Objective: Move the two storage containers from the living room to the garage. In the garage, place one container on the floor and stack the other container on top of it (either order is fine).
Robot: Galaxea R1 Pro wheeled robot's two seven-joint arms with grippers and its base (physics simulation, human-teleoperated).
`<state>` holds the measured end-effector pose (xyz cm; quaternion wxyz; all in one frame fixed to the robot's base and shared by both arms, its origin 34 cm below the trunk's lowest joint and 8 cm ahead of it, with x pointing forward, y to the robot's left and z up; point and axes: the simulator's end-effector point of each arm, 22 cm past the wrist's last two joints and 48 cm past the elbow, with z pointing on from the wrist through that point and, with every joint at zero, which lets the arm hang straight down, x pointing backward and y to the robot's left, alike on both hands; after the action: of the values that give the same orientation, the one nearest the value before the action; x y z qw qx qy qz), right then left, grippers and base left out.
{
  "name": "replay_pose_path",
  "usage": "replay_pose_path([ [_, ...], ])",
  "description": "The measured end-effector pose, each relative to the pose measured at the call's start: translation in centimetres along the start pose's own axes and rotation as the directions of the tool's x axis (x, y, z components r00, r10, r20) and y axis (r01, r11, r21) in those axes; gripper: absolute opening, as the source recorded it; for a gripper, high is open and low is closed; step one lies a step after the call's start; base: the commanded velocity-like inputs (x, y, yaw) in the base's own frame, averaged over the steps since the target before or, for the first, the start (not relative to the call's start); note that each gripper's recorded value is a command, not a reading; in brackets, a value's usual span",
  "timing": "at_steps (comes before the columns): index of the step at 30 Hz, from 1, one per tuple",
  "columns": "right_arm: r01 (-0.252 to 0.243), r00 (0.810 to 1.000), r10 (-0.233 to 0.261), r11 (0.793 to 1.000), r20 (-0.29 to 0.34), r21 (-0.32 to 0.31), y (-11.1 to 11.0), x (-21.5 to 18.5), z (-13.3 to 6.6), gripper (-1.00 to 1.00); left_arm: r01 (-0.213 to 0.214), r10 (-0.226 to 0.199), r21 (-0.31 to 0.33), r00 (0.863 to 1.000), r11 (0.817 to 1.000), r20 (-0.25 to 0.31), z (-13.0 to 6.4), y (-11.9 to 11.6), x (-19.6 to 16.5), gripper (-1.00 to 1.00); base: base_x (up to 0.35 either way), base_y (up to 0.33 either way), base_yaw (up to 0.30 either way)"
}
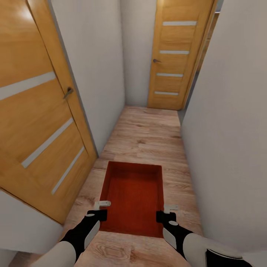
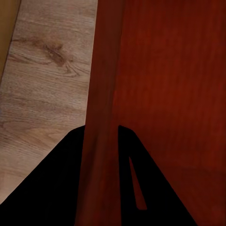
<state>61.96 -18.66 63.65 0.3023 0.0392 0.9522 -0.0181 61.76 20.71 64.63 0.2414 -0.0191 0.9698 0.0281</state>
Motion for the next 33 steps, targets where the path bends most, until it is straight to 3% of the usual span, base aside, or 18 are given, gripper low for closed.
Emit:
replay_pose_path([
  [10, -0.001, 1.0, 0.001, 1.0, 0.0, 0.0, 0.01, 0.0, 0.0, -1.0, -0.001, 0.001, 0.0, 1.0, 1.0, 0.0, -0.01, 0.0, -0.03, -1.0, 0.32, 0.0, -0.013],
  [22, 0.004, 1.0, -0.004, 1.0, 0.0, 0.001, -0.06, 0.0, 0.01, -1.0, 0.004, -0.004, 0.001, 1.0, 1.0, 0.0, 0.03, -0.05, 0.15, -1.0, 0.32, 0.0, -0.208],
  [33, 0.002, 1.0, -0.002, 1.0, 0.0, 0.0, -0.01, 0.0, 0.0, -1.0, 0.002, -0.002, 0.0, 1.0, 1.0, 0.0, 0.02, -0.02, 0.07, -1.0, 0.32, 0.0, -0.014],
])
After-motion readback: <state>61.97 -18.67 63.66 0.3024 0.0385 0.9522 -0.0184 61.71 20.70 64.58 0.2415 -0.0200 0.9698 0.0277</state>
